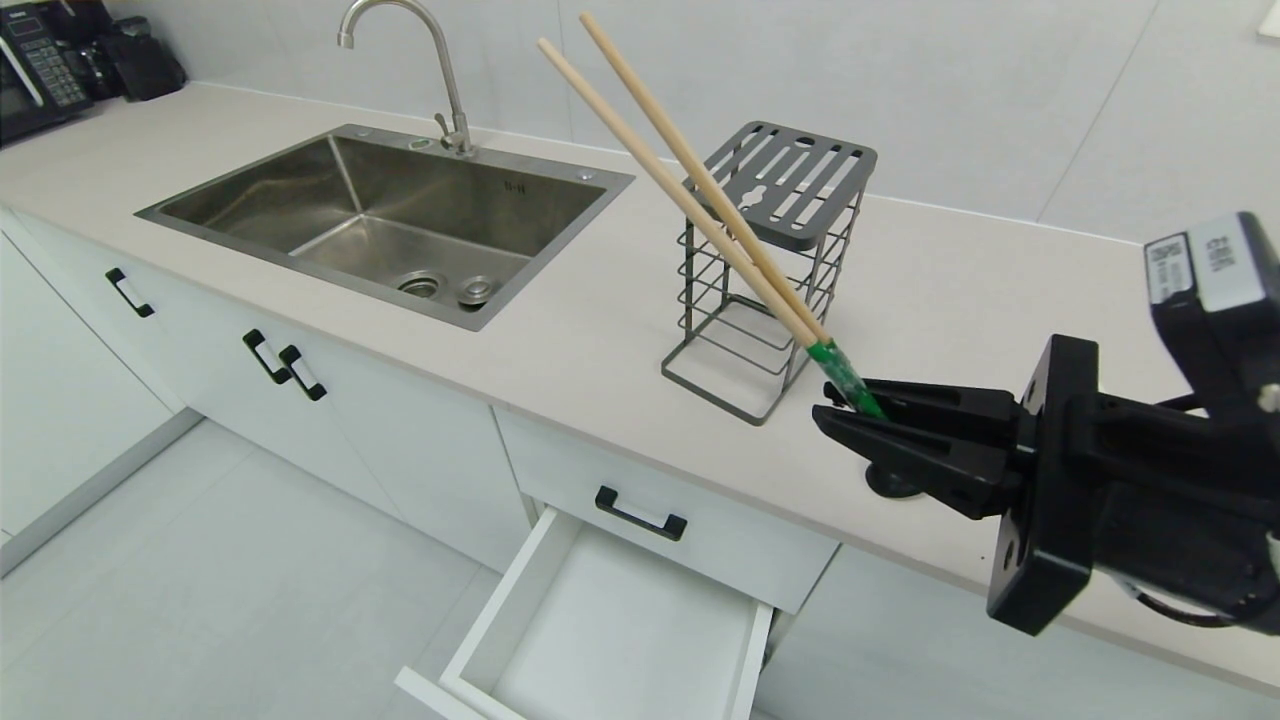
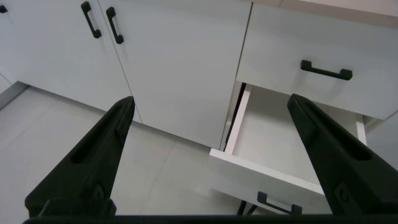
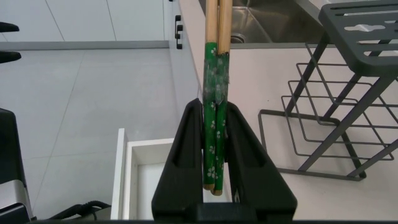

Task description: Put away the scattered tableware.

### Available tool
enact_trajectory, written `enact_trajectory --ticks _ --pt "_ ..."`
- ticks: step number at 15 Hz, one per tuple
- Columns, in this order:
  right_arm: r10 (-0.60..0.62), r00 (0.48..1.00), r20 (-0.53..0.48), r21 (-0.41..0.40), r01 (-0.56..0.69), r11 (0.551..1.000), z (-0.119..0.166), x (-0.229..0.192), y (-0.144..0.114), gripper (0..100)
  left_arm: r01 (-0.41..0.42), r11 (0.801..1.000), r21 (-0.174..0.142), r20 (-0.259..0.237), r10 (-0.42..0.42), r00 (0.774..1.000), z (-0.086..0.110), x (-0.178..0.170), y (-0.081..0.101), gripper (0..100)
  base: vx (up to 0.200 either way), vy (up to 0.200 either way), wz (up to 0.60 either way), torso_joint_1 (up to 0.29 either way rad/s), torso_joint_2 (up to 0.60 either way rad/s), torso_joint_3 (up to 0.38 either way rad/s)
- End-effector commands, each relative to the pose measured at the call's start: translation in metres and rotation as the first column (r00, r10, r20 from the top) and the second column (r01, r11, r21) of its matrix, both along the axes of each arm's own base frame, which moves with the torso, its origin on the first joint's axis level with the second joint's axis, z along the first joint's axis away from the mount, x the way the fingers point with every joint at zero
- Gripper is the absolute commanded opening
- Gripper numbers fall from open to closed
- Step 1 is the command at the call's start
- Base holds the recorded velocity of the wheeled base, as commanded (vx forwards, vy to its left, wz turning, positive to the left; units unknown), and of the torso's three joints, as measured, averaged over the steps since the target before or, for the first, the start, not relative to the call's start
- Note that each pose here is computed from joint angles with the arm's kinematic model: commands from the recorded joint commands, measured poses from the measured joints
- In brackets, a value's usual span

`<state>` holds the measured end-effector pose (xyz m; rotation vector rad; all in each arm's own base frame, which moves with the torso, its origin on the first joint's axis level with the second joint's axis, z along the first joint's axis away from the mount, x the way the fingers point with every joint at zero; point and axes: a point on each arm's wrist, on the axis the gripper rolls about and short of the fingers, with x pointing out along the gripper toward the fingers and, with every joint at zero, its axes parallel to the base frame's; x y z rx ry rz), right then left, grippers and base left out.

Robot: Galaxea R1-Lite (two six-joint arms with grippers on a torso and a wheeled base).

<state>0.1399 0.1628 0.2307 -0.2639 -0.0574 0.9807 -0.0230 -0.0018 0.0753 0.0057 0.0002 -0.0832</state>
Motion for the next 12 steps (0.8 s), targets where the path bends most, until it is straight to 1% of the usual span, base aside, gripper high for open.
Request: enact_trajectory --ticks 1,8,10,12 --pt "0.001 1.000 -0.002 -0.003 -0.001 1.000 -0.001 0.000 0.000 0 0.000 1.000 0.000 -0.001 0.000 1.000 0.000 0.000 0.000 100 0.000 0.000 0.00 0.000 0.00 0.000" --pt "0.009 1.000 0.002 0.005 -0.009 1.000 0.001 -0.003 -0.002 0 0.000 1.000 0.000 -0.001 0.000 1.000 0.000 0.000 0.000 100 0.000 0.000 0.00 0.000 0.00 0.000" --pt "0.020 1.000 -0.015 -0.016 -0.020 1.000 -0.006 -0.004 0.000 0 0.000 1.000 0.000 -0.001 0.000 1.000 0.000 0.000 0.000 100 0.000 0.000 0.00 0.000 0.00 0.000" --pt "0.042 0.997 -0.060 -0.064 -0.046 0.997 -0.023 -0.005 0.006 0 0.000 1.000 0.000 -0.001 0.000 1.000 0.000 0.000 0.000 100 0.000 0.000 0.00 0.000 0.00 0.000"
